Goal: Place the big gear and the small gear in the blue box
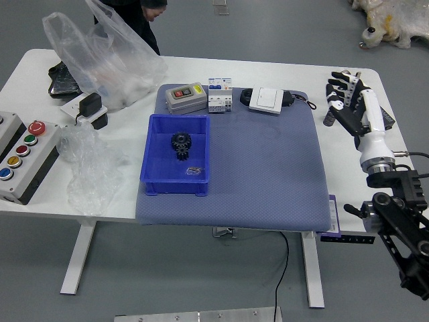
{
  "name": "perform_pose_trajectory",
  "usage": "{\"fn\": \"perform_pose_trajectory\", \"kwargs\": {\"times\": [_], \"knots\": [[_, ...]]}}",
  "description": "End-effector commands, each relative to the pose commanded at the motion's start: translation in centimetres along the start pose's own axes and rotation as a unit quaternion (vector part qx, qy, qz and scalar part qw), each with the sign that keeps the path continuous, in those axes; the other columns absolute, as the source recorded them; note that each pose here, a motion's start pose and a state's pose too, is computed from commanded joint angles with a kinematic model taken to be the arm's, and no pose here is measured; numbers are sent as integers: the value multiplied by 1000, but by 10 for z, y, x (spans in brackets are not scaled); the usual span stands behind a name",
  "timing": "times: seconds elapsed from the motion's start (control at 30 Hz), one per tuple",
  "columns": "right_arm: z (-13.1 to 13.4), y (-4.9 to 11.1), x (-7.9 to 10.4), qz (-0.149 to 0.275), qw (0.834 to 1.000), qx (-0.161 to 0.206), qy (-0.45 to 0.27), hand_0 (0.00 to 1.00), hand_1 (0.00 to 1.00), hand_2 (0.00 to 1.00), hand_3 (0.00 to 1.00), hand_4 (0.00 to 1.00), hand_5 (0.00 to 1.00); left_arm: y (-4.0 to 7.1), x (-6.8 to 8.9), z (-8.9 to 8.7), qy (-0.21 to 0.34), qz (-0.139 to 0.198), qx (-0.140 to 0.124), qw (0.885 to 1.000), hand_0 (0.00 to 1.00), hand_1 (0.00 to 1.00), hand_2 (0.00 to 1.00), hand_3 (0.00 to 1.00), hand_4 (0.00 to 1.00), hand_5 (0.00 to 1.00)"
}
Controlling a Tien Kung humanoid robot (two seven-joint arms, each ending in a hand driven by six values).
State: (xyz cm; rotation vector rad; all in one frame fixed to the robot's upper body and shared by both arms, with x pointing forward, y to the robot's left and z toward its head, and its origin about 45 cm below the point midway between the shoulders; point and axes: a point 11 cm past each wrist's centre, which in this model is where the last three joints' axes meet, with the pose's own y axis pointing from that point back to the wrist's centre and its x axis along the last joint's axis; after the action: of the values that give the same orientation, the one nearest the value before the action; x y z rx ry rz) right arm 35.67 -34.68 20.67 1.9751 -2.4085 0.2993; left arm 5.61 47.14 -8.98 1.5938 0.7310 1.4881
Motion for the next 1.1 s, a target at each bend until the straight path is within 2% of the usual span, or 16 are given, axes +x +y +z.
{"fn": "perform_pose_trajectory", "kwargs": {"times": [0.03,0.17,0.27,0.47,0.8,1.0,1.03,1.1], "knots": [[3,2,8,14,1000,-4,-14,727,703,721,684,673,447,0,0,0,-1,0,-1,1000,618,475,495,655,700,350],[2,1,35,60,996,-2,-69,727,703,721,684,673,447,0,2,3,-3,1,-4,1000,618,475,495,655,700,350],[-2,-2,47,84,991,2,-106,728,700,713,677,688,476,0,4,7,-6,2,-9,1000,618,476,495,654,700,347],[4,1,55,103,985,-7,-139,717,699,709,673,678,451,0,7,8,-14,4,-12,1000,618,474,495,654,699,340],[3,4,67,119,984,-6,-131,717,693,707,676,671,428,-1,10,7,-7,5,-11,1000,618,473,495,652,695,331],[5,7,74,131,983,-10,-130,705,673,706,676,676,427,-1,9,9,1,5,-20,1000,618,467,495,650,692,327],[4,7,73,131,983,-8,-130,659,620,671,666,687,450,-1,10,10,4,6,-22,1000,617,466,494,647,693,327],[0,5,72,129,983,-4,-129,659,620,671,666,687,450,-1,12,13,5,7,-26,1000,617,466,494,647,693,327]]}}
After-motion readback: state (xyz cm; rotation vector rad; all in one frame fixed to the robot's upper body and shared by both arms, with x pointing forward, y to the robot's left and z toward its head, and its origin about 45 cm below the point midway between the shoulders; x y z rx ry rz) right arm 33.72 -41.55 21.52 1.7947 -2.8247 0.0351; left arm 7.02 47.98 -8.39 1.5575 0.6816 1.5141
